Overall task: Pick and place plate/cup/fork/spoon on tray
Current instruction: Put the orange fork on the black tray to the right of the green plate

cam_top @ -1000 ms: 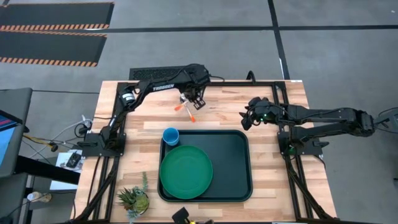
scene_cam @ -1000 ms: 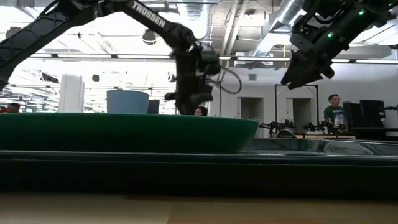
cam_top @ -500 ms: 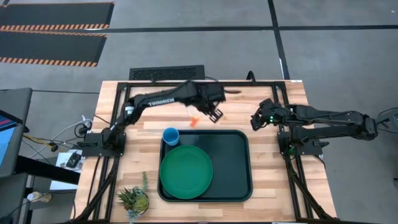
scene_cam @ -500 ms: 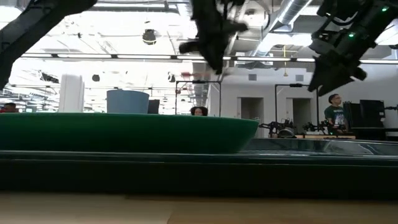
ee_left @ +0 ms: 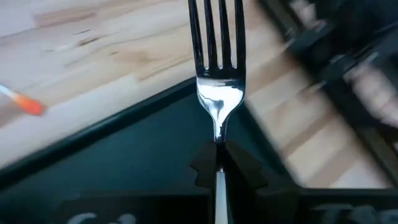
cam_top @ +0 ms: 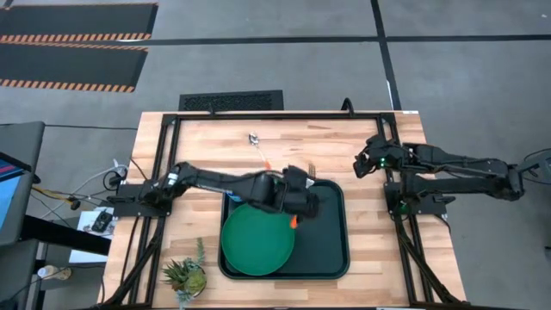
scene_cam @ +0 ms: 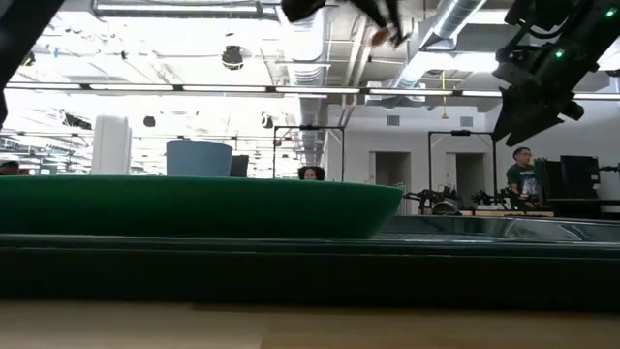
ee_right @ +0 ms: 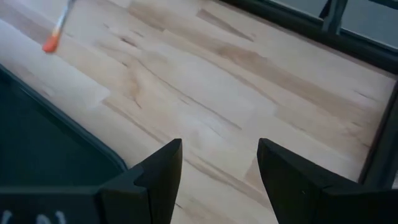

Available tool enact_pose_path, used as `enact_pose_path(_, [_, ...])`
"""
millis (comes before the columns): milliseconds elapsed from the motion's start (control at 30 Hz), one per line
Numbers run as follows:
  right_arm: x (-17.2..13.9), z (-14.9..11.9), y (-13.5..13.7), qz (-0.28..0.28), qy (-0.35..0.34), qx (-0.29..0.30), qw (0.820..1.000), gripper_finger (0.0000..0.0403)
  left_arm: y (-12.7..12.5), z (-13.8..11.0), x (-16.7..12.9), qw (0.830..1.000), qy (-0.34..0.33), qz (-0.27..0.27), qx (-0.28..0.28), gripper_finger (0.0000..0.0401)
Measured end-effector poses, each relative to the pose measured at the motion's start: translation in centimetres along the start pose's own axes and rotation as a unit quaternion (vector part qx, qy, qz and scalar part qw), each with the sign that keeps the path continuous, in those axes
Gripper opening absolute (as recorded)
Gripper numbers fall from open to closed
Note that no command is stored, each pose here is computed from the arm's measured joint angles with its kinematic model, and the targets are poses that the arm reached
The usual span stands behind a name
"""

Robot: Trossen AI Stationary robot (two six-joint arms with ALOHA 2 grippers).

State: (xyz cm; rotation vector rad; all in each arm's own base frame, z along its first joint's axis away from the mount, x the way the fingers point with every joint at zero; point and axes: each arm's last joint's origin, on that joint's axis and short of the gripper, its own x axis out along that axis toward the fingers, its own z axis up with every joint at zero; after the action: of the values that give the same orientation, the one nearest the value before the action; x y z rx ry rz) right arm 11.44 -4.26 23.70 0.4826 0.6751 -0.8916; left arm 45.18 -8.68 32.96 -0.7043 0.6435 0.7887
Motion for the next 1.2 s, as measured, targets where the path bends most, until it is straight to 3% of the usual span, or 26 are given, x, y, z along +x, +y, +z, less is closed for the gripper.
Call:
enact_pose_path(167, [0.0, 0.1, 0.1, 0.003, -0.003, -0.017, 1.000, 0.0233, -2.0, -1.7, 0.1, 0.996, -0.039, -0.047, -0.058, 0.0000])
enact_pose_path(367, [0.1, 0.1, 0.1, 0.003, -0.002, -0.028, 1.000, 0.0233, -3.8, -5.2, 3.9, 0.993, -0.007, -0.073, -0.090, 0.0000])
enact_pose_path(700, [0.1, 0.1, 0.2, 0.003, -0.004, -0.051, 0.999, 0.0233, -3.8, -9.6, 7.0, 0.988, 0.014, -0.027, -0.149, 0.0000])
enact_pose_path(767, [0.1, 0.2, 0.2, 0.004, -0.005, -0.052, 0.999, 0.0233, -4.1, -10.2, 7.7, 0.985, 0.025, -0.038, -0.165, 0.0000])
enact_pose_path(1200, [0.1, 0.2, 0.1, 0.003, -0.005, -0.055, 0.998, 0.0233, -2.8, -11.9, 9.6, 0.989, 0.051, 0.032, -0.136, 0.0000])
